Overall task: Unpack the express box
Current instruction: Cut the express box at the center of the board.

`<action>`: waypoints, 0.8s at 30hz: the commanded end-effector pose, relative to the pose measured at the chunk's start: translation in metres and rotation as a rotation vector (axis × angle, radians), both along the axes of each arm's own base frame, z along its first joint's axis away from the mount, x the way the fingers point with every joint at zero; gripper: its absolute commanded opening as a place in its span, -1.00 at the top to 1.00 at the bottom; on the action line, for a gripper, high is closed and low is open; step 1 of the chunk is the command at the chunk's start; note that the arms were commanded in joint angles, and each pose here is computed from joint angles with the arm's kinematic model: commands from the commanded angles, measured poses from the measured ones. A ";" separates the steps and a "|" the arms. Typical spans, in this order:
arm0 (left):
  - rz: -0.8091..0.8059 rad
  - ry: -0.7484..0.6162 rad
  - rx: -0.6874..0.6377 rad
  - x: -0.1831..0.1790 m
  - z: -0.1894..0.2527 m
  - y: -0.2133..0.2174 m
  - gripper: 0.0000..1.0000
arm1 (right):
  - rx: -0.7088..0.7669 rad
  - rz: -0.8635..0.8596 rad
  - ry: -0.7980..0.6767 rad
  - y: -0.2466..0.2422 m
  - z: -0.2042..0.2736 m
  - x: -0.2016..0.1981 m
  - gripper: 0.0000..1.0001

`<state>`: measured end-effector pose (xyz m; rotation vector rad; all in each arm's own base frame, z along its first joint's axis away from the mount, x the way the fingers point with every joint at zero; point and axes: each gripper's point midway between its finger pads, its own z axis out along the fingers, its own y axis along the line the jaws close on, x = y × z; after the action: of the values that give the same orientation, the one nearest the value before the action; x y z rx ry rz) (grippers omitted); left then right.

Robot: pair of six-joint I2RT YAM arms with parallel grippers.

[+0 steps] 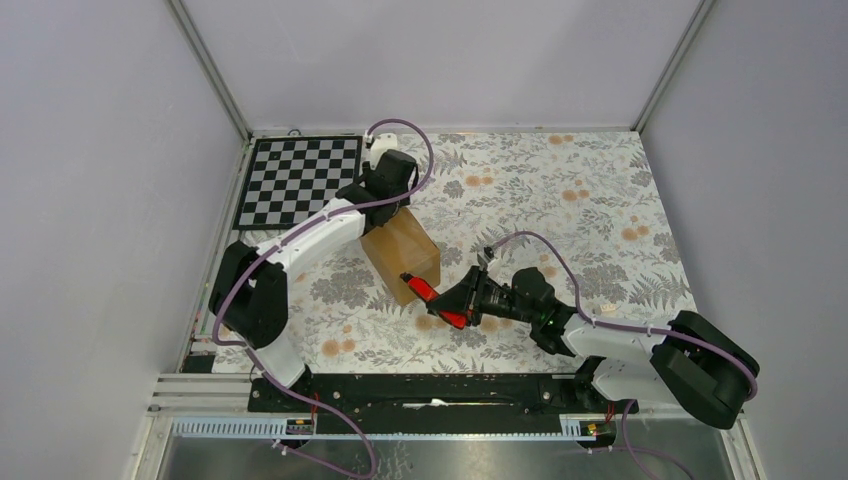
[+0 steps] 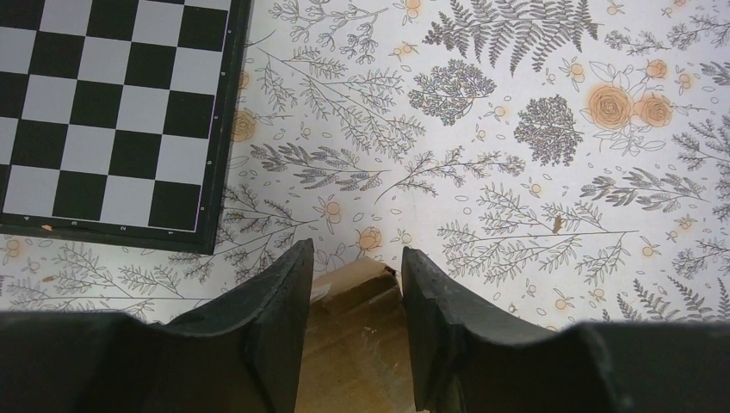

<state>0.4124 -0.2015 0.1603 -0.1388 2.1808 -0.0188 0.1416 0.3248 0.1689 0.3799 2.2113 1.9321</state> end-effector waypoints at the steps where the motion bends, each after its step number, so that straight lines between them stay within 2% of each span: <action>1: -0.138 0.435 0.050 -0.104 -0.082 -0.010 0.35 | -0.114 -0.307 0.038 -0.020 -0.033 0.054 1.00; 6: -0.135 0.414 0.153 -0.094 -0.080 0.005 0.34 | -0.178 -0.266 0.029 -0.019 -0.036 0.047 1.00; 9: -0.136 0.347 0.182 -0.079 -0.056 0.006 0.04 | -0.205 -0.232 0.044 -0.019 -0.039 0.040 1.00; 13: -0.153 0.279 0.171 -0.065 -0.014 -0.001 -0.17 | -0.194 -0.158 0.075 -0.016 -0.039 0.025 1.00; 18: -0.170 0.213 0.160 -0.057 0.025 -0.004 -0.55 | -0.192 -0.109 0.098 -0.016 -0.040 0.014 1.00; 24: -0.210 0.142 0.093 -0.061 0.070 -0.023 -0.64 | -0.193 -0.050 0.086 -0.007 -0.032 0.011 1.00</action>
<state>0.3616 -0.2123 0.1884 0.1174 2.3613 0.0607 0.1407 0.3240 0.1717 0.3707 2.2609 1.8709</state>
